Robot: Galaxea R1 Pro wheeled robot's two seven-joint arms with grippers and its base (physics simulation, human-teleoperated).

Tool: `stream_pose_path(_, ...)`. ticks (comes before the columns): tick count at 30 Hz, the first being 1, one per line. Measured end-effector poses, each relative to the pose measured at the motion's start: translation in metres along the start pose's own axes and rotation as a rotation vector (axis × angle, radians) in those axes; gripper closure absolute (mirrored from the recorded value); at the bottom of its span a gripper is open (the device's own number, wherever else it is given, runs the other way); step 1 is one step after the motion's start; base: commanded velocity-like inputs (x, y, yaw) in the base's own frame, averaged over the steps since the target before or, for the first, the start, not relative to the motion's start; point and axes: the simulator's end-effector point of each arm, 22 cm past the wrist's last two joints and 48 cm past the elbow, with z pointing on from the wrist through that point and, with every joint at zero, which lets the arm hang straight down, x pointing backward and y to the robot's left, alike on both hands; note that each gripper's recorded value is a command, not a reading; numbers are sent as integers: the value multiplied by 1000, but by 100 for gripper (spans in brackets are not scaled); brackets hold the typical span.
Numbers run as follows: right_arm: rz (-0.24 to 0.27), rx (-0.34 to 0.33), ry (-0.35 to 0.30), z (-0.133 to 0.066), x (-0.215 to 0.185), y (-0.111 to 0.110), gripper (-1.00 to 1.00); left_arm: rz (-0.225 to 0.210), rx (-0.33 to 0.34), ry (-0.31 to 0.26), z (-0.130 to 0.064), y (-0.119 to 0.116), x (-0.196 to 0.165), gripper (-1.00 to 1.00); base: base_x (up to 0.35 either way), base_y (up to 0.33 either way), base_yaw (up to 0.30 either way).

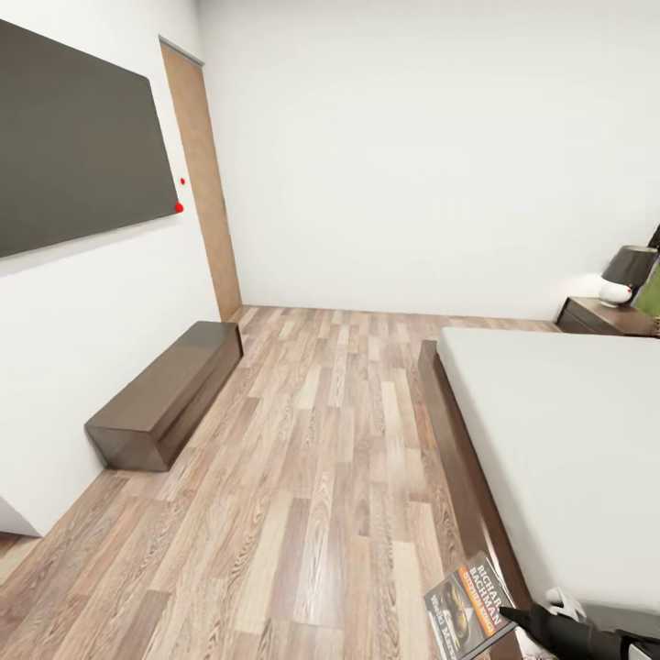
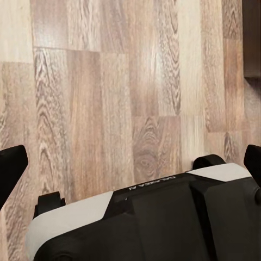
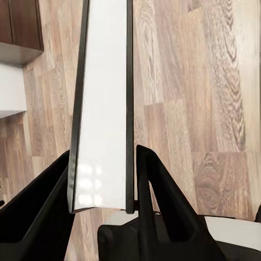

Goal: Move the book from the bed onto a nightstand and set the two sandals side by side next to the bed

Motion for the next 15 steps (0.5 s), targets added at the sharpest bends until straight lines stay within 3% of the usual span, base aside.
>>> stream_pose_path(15, 3, -1, -2, 0, 0, 0, 100, 0, 0, 0, 0, 0, 0, -100, 0, 0, -27)
